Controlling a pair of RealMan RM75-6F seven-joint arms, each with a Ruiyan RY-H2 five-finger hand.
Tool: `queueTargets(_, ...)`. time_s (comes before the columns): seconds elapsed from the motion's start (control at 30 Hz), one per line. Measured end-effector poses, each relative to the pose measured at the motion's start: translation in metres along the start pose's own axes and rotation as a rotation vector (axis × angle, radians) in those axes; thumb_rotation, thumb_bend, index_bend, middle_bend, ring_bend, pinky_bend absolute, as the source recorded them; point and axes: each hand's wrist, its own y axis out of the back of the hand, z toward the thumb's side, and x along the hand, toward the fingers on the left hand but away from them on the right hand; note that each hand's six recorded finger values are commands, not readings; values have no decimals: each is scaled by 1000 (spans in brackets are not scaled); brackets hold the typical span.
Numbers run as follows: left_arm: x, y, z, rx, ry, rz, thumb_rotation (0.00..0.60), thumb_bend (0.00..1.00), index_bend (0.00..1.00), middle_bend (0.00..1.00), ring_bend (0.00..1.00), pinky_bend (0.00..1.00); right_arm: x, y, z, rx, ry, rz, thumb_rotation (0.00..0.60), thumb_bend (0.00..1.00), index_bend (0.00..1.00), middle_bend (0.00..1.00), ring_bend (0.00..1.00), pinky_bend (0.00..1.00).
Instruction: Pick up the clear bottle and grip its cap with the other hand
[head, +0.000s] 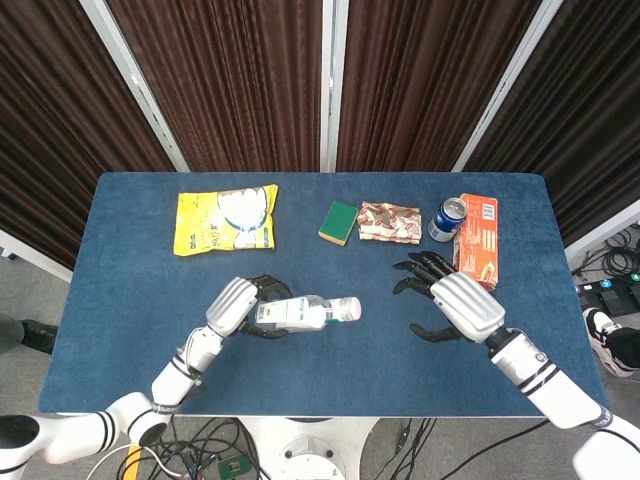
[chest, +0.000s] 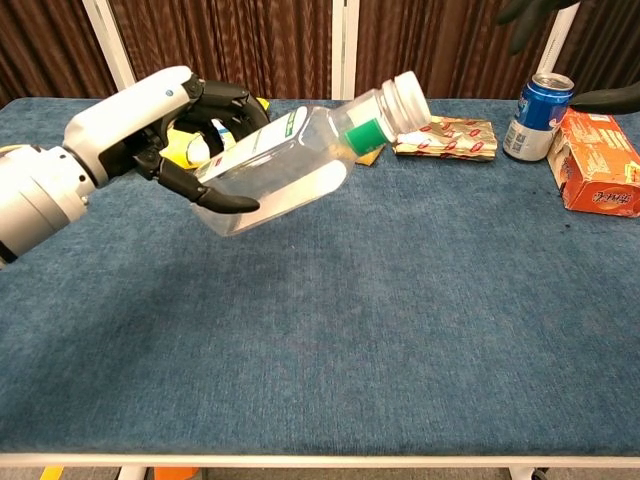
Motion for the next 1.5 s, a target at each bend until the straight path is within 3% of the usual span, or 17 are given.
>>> queueTargets(0.63, 2, -3, 11, -10, -3, 1, 600, 227, 502, 498, 404, 540, -27, -16, 19, 15, 34, 59, 600, 191, 313, 118, 0, 0)
queueTargets(1.5, 4, -1, 12, -1, -5, 2, 600, 226, 502, 497, 404, 539, -35, -17, 26, 37, 46, 59, 600, 191, 309, 118, 0, 0)
